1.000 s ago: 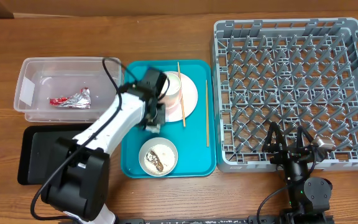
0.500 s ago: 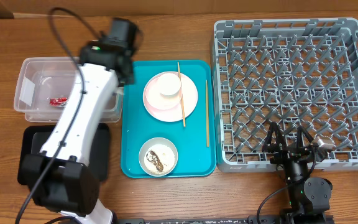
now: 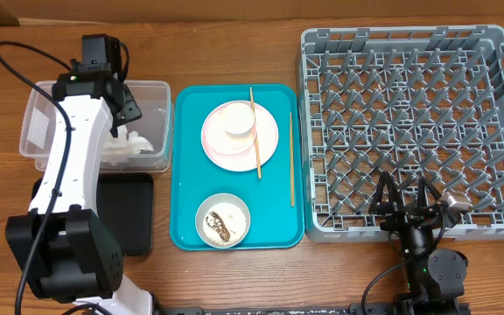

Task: Sort waste into correct bins and load items into the dishwasher
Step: 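Grasp the tissue and drop it into the clear plastic bin, then grasp the rim of the small white rice bowl with the left gripper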

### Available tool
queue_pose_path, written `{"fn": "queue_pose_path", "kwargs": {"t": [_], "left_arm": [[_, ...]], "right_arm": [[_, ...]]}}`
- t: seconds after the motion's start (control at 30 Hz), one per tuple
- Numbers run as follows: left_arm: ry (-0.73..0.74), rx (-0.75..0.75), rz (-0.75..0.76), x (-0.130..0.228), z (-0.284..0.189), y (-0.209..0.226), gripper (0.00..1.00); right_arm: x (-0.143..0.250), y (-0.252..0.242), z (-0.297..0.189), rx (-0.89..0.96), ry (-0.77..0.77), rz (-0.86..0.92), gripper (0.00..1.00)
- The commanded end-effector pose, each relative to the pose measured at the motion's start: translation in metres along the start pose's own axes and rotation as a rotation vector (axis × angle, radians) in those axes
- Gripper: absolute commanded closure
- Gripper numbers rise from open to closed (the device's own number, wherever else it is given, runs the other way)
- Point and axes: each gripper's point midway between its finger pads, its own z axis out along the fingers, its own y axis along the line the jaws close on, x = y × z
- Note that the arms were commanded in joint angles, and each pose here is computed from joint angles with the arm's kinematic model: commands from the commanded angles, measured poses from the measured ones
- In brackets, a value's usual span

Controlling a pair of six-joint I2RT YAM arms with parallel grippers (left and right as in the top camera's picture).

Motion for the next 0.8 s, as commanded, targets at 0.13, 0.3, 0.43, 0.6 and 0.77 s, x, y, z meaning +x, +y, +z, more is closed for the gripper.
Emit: {"fn": "queue_pose_path", "kwargs": {"t": [0.13, 0.3, 0.43, 0.6, 0.77], "left_arm": [[0.12, 0.253, 0.088, 0.028, -0.035, -0.051, 0.41], [0.243, 0.371, 0.324, 0.088, -0.065, -0.104, 0.47], [0.301, 0.384, 0.509, 0.142, -0.09, -0.136, 0.47], [0.365, 0.36, 0.728, 0.211, -0.108, -0.153, 0.47], [0.421, 0.316, 0.807, 0.264, -0.11, -0.155, 0.47]], "right_arm": [[0.001, -0.002, 0.0, 0.005, -0.006, 0.0, 0.0], [0.001, -0.002, 0.0, 0.005, -0.007, 0.0, 0.0], [0.001, -0.002, 0.0, 0.005, -0.006, 0.0, 0.0], [0.001, -0.002, 0.0, 0.005, -0.006, 0.0, 0.0], [0.001, -0.002, 0.0, 0.005, -0.006, 0.0, 0.0]]}}
